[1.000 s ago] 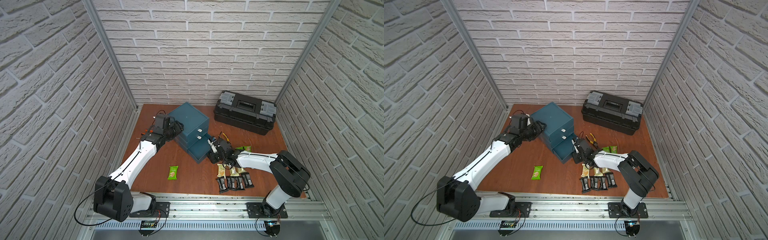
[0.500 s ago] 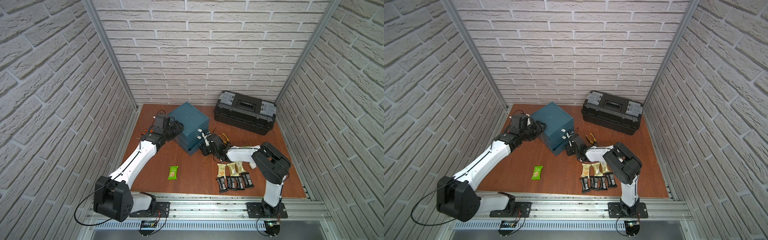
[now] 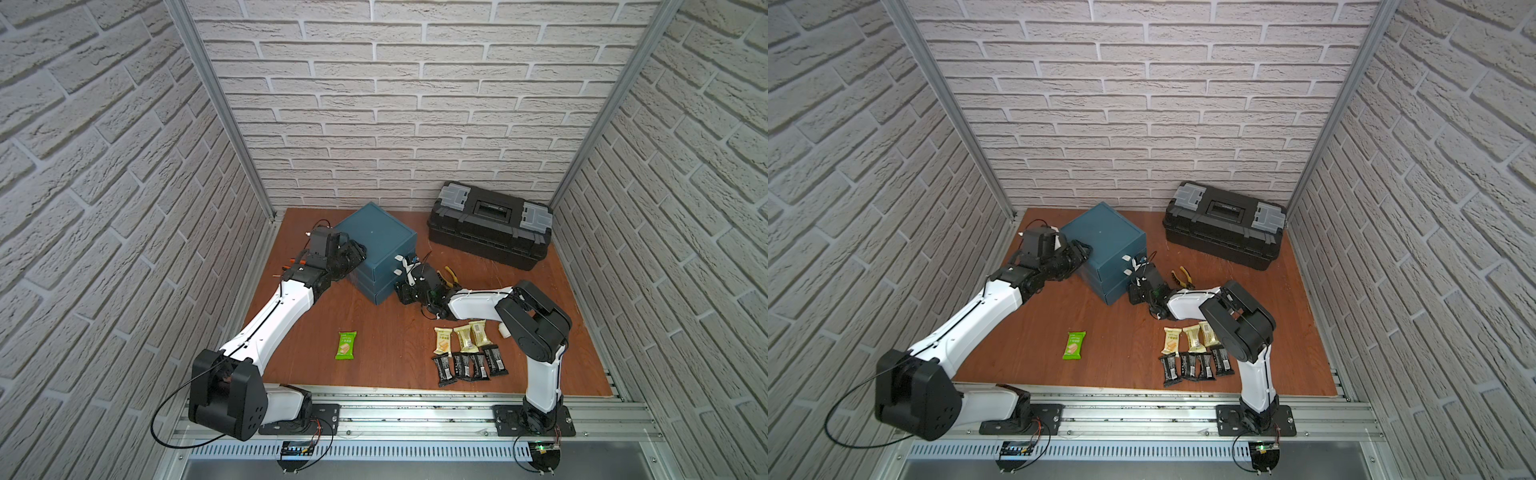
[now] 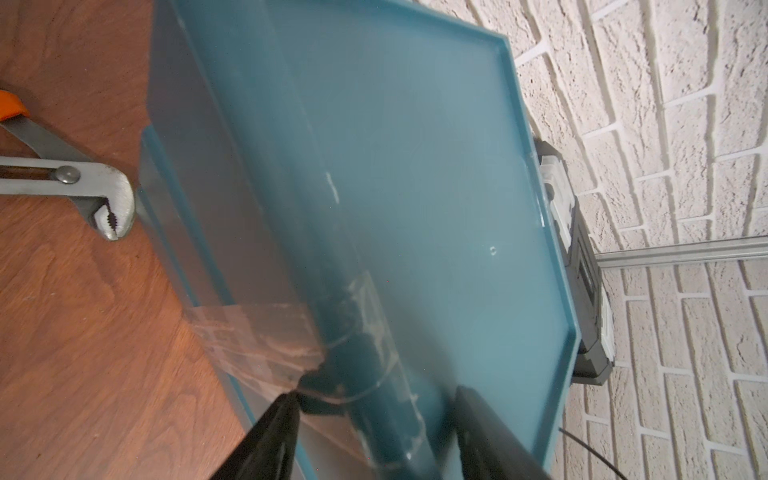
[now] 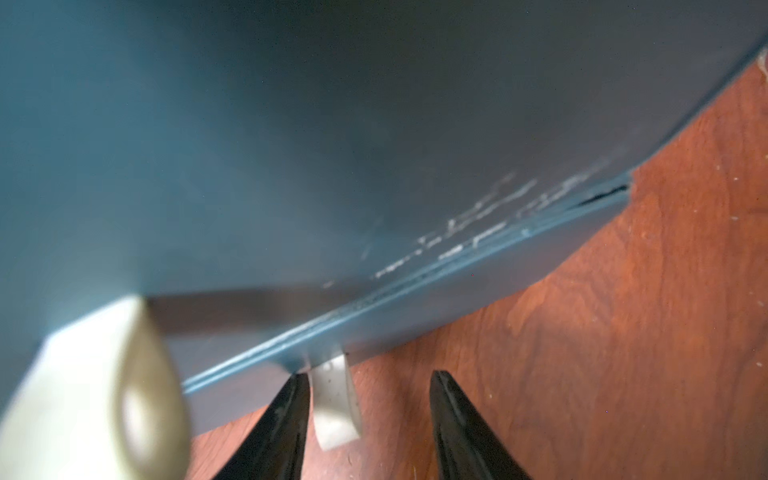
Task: Take the cookies out of the drawer
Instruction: Close the drawer in the storage box.
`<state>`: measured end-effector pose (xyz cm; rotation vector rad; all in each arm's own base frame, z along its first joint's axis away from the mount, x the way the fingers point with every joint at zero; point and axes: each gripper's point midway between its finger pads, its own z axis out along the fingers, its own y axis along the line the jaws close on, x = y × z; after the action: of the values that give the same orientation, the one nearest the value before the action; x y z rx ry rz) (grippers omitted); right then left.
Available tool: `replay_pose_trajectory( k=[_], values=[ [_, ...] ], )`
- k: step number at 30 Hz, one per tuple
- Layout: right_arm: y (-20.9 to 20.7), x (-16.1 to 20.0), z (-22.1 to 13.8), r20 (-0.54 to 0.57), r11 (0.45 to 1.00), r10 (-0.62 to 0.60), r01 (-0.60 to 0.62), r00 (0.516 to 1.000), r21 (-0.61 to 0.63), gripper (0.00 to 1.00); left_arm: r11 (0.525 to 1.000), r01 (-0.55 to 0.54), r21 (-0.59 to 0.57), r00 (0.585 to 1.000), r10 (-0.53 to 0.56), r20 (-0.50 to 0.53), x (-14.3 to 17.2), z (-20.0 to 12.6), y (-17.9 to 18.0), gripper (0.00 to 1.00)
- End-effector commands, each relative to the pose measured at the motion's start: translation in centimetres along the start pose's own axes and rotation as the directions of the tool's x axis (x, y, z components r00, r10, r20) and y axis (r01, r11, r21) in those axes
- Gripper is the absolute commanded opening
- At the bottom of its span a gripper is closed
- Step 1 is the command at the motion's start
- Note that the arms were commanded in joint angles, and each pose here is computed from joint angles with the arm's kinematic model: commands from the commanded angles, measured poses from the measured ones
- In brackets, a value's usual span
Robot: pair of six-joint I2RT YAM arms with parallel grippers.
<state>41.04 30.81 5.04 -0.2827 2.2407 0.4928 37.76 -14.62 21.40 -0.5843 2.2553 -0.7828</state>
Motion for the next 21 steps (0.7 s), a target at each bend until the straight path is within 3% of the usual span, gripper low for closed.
replay_pose_trajectory(
  k=[1, 13, 21],
  values=[
    [0.3, -2.8, -0.9, 0.115, 0.999, 0.047, -0.044, 0.992, -0.027, 0.52, 0.974, 0.000, -0.227, 0.990, -0.033, -0.139, 4.1, 1.2, 6.4, 0.63],
    [0.3, -3.6, -1.2, 0.160, 0.995, 0.092, -0.085, 0.983, -0.049, 0.55, 0.975, 0.000, -0.223, 0.991, -0.031, -0.131, 3.8, 1.1, 6.2, 0.63],
    [-0.7, -2.6, -6.3, 0.155, 0.999, 0.041, -0.036, 0.987, -0.029, 0.56, 0.980, -0.021, -0.195, 0.997, 0.006, -0.080, 2.4, 0.2, 5.1, 0.67]
  ],
)
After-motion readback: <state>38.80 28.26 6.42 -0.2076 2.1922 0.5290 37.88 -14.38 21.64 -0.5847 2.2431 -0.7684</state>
